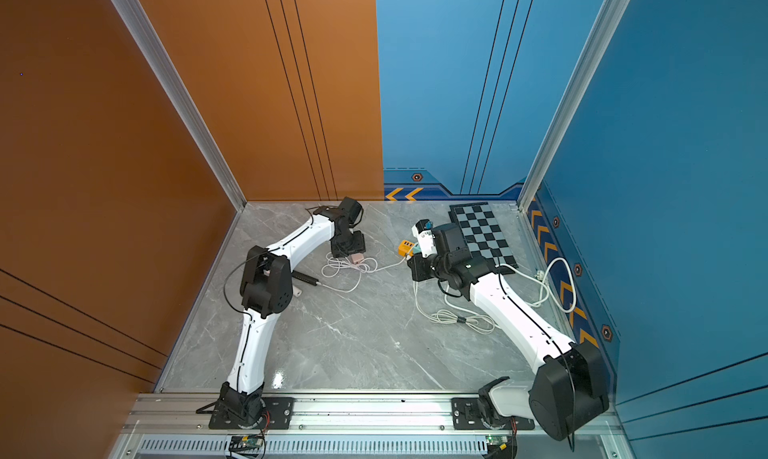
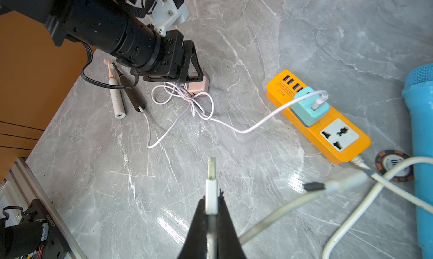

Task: Charge the electric toothbrush
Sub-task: Pick up the plug from the center of the board.

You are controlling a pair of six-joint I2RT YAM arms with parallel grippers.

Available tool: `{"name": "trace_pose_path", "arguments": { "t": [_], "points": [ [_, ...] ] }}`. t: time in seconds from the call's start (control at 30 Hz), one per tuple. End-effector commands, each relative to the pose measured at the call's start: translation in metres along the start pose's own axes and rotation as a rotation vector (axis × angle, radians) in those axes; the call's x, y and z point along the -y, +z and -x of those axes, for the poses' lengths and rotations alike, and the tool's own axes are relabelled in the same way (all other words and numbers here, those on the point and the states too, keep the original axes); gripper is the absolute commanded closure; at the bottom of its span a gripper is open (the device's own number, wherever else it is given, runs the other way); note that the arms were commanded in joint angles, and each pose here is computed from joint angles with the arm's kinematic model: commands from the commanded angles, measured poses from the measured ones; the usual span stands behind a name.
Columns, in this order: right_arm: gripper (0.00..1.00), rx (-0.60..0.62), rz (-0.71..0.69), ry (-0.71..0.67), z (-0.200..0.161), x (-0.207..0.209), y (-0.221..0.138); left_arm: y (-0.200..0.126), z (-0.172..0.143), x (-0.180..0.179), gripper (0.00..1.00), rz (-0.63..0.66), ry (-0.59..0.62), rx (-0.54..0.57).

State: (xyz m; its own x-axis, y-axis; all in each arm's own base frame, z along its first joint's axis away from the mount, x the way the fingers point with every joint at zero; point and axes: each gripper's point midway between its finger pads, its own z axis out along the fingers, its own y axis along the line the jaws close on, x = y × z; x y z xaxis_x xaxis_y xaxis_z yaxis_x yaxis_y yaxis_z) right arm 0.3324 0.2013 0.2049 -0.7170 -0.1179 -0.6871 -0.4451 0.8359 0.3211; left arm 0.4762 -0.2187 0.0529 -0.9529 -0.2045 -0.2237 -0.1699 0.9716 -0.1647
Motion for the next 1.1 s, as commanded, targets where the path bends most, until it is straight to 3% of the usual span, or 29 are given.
{"name": "trace_pose_path", "arguments": {
  "t": [0.0, 0.27, 0.47, 0.9, 1.07],
  "points": [
    [1.0, -0.045, -0.019, -0.01, -0.013, 0.004, 0.005, 0.01, -0.002, 0.001, 0.33, 0.008, -0.002, -0.028],
    [1.0, -0.057, -0.018, -0.008, -0.016, 0.005, 0.008, 0.029, -0.01, 0.005, 0.45, 0.006, 0.011, -0.067],
    [1.0, -0.055, -0.019, -0.004, -0.014, 0.004, 0.008, 0.026, -0.011, 0.006, 0.68, -0.009, 0.024, -0.071],
    [1.0, -0.024, -0.014, 0.034, -0.003, 0.001, 0.006, -0.062, 0.024, 0.046, 0.82, -0.244, 0.008, 0.031],
    [1.0, 0.081, 0.139, 0.15, 0.026, -0.021, 0.006, -0.13, 0.038, 0.083, 0.94, -0.49, -0.019, 0.092]
  ]
}}
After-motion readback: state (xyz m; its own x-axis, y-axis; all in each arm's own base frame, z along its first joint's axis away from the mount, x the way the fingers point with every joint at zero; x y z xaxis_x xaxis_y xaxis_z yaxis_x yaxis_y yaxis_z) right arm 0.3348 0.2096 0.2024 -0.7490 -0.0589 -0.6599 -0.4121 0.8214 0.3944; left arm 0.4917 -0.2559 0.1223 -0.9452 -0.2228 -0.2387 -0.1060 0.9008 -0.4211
